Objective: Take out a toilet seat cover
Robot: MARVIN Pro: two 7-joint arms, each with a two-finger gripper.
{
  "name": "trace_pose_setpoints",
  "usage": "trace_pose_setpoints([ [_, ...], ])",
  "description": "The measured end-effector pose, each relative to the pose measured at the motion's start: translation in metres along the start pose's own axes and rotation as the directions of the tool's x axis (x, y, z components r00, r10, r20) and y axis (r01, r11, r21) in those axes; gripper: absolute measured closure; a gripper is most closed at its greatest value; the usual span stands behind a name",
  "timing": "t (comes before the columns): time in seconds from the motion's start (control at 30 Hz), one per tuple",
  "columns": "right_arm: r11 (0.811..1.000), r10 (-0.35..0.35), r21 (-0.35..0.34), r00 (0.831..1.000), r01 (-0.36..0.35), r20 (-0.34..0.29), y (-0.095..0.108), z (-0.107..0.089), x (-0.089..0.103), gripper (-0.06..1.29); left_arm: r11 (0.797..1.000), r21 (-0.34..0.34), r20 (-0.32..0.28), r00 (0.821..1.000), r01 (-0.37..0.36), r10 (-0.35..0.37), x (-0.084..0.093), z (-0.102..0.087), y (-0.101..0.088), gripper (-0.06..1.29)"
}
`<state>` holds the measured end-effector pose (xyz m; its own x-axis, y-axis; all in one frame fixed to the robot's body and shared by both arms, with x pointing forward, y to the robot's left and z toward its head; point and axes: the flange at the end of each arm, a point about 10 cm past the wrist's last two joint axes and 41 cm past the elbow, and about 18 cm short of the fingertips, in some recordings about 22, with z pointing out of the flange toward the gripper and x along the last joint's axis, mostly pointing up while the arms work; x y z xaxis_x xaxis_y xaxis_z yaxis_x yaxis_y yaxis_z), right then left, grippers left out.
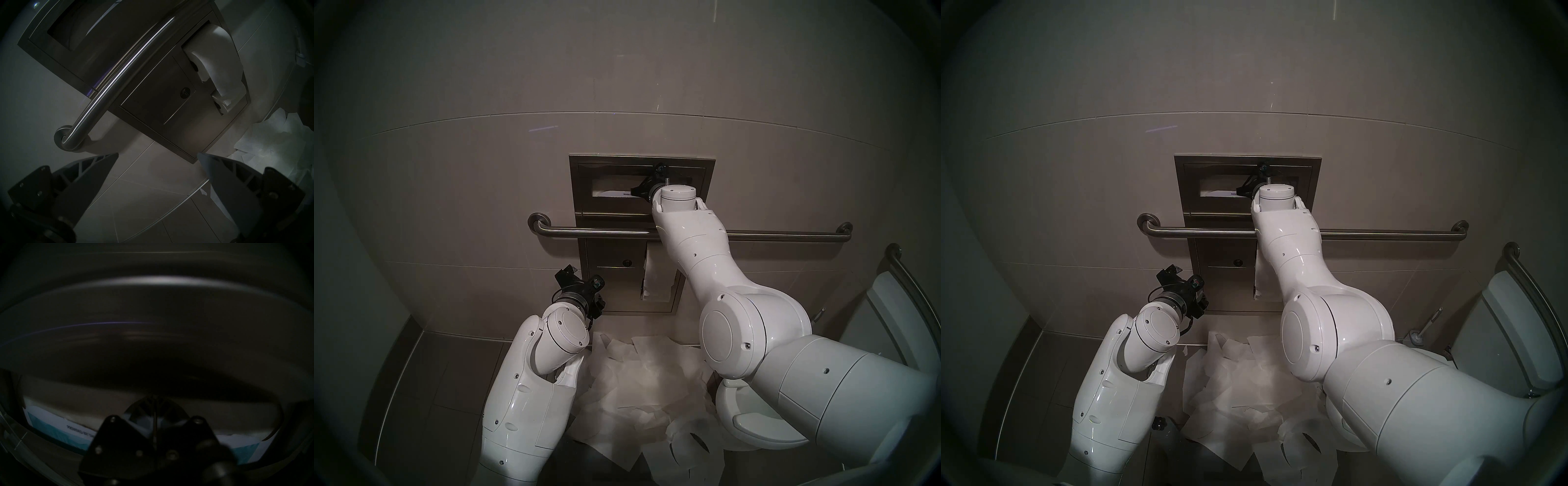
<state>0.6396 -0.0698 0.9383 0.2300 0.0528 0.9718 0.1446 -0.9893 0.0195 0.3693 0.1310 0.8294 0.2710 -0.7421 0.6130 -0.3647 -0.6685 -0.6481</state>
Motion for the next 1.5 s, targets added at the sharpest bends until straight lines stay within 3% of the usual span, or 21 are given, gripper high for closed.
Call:
trace_pose_setpoints([
  [0.6,1.000,0.015,-0.011,0.999,-0.015,-0.032,-0.031,0.006,-0.012,1.27,1.000,0.029,-0.030,1.000,0.006,-0.005,0.011,-0.006,-0.011,-0.03],
  [1.3,1.000,-0.023,-0.016,0.986,0.020,-0.166,-0.029,0.007,-0.031,1.27,0.999,0.044,-0.064,0.998,0.026,-0.023,0.019,-0.015,-0.020,-0.03],
  [1.5,0.998,-0.037,-0.049,0.974,0.026,-0.225,-0.019,0.006,-0.021,1.27,0.999,0.041,-0.067,0.997,0.032,-0.029,0.019,-0.015,-0.020,-0.03],
])
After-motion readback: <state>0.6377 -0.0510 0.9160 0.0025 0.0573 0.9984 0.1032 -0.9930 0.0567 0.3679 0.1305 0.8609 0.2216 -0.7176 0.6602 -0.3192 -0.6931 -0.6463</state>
